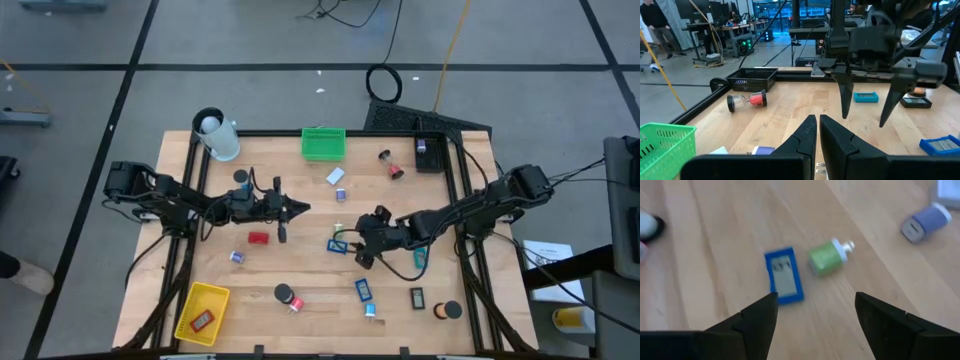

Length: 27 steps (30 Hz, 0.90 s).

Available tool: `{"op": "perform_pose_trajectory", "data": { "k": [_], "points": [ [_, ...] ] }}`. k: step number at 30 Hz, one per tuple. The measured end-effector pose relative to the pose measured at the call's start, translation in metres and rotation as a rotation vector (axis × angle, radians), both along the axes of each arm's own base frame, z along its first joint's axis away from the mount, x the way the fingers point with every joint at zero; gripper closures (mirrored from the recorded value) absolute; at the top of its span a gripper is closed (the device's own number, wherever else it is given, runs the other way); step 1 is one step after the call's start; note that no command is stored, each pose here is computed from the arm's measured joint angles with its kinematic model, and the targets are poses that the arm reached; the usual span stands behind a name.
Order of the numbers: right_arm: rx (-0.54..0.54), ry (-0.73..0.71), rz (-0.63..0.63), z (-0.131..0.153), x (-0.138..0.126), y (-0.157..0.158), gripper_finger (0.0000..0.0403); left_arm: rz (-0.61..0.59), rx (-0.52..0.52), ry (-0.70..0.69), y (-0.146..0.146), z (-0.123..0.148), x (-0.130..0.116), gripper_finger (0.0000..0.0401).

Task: Pick & Place Office items
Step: Put the yellow hourglass into the green basket

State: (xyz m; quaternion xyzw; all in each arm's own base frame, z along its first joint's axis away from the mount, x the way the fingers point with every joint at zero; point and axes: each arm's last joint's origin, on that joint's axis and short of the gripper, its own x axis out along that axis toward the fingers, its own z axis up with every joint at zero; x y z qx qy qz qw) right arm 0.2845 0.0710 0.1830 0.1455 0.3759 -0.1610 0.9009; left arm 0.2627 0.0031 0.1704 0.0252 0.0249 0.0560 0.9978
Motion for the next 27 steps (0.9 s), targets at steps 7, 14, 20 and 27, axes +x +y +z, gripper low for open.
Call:
{"op": "perform_pose_trajectory", "data": {
  "k": [7,14,20,27],
  "points": [
    [-0.025,0.009,0.004,-0.002,0.000,0.001,0.0144,0.000,-0.001,0.000,0.000,0.000,0.000,0.0370],
    [-0.027,-0.024,0.029,-0.008,0.011,-0.003,0.0145,0.001,0.000,0.000,0.000,0.000,0.000,0.0370],
    [-0.036,-0.006,0.054,0.003,0.017,-0.002,0.0145,0.000,-0.001,0.000,0.000,0.000,0.000,0.0370],
    [-0.005,0.000,-0.016,0.010,0.019,-0.003,0.0144,0.008,0.000,0.001,0.000,0.000,0.000,0.0370]
  ]
}}
